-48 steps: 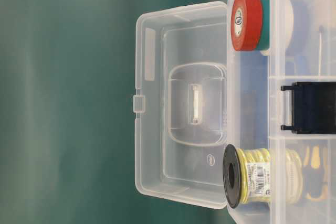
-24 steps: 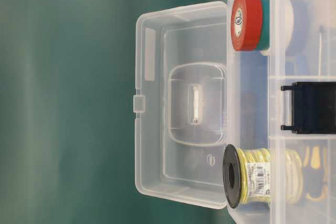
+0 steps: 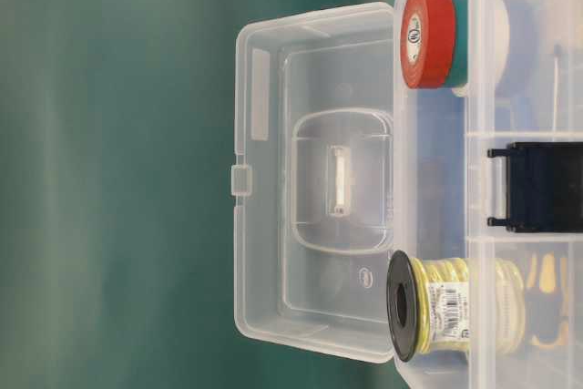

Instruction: Open the tool box with both arms.

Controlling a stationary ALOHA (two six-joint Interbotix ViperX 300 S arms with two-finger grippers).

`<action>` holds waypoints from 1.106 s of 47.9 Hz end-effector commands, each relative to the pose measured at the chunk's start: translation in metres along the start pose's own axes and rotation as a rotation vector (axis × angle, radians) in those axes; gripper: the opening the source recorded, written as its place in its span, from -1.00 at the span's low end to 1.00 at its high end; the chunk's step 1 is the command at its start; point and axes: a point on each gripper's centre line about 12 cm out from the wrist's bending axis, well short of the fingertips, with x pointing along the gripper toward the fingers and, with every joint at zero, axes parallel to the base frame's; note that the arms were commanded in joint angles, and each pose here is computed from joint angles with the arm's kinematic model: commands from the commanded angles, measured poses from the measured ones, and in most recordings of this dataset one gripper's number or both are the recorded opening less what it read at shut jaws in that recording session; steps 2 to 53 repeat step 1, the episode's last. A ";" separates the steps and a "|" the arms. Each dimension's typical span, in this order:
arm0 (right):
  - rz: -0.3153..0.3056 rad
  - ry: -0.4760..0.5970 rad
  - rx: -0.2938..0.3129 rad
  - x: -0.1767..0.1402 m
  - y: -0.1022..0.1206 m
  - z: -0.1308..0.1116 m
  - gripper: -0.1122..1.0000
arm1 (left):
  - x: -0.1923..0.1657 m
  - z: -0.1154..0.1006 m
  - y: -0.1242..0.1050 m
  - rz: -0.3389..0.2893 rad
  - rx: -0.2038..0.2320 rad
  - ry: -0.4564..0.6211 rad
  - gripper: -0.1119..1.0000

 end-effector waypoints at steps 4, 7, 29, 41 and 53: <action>0.006 -0.022 0.001 -0.002 0.002 0.007 0.72 | 0.000 0.004 0.000 -0.001 0.002 -0.014 0.77; 0.006 -0.022 0.001 -0.002 0.002 0.007 0.72 | 0.000 0.004 0.000 -0.001 0.002 -0.014 0.77; 0.006 -0.022 0.001 -0.002 0.002 0.007 0.72 | 0.000 0.004 0.000 -0.001 0.002 -0.014 0.77; 0.006 -0.022 0.001 -0.002 0.002 0.007 0.72 | 0.000 0.004 0.000 -0.001 0.002 -0.014 0.77; 0.006 -0.022 0.001 -0.002 0.002 0.007 0.72 | 0.000 0.004 0.000 -0.001 0.002 -0.014 0.77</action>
